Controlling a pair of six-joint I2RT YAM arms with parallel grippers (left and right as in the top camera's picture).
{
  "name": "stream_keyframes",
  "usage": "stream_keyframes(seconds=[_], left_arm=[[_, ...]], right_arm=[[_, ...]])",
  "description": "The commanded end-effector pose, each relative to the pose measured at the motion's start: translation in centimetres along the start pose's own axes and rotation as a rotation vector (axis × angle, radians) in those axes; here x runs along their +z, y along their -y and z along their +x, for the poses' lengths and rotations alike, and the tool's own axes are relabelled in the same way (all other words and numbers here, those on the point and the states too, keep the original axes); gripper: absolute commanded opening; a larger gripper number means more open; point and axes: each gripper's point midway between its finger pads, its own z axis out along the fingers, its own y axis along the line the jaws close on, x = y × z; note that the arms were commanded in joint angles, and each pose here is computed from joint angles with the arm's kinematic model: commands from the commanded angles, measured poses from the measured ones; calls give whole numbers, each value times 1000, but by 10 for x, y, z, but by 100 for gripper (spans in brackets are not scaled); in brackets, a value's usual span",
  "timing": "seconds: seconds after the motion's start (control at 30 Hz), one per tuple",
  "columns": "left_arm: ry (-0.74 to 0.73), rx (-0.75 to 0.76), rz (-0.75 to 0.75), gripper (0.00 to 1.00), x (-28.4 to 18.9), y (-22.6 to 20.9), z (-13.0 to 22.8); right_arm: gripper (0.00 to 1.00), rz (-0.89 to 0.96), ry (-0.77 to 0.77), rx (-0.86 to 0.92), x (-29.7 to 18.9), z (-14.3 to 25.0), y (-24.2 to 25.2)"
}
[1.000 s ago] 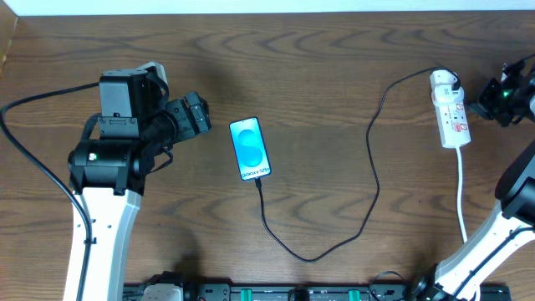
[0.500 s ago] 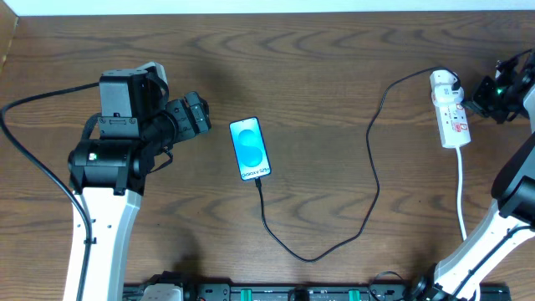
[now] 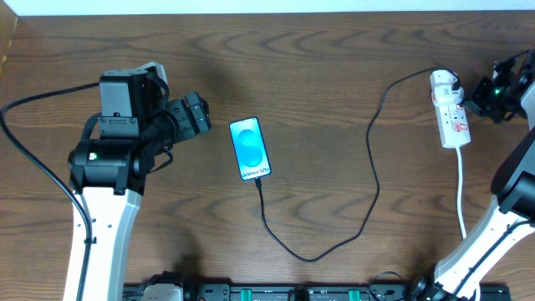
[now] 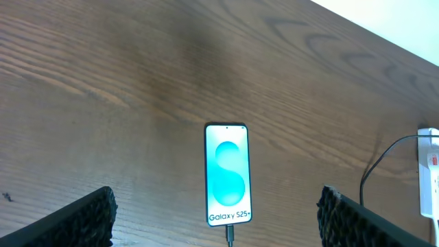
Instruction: Plug charger to phone and switch on socket
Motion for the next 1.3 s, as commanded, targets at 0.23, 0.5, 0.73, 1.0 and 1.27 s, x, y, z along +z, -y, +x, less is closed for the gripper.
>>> stream_keyframes(seconds=[0.23, 0.5, 0.73, 1.0, 1.27], left_arm=[[-5, -10, -12, 93, 2, -3, 1], [-16, -12, -17, 93, 2, -5, 4], [-19, -12, -18, 93, 2, -5, 4], [-19, -13, -18, 93, 2, -5, 5], [-22, -13, -19, 93, 2, -5, 5]], right_arm=[[1, -61, -156, -68, 32, 44, -48], [1, -75, -201, -69, 37, 59, -65], [1, -136, -218, -56, 35, 62, -77], [1, -180, -238, -46, 33, 67, -84], [1, -198, -273, -27, 31, 75, -86]])
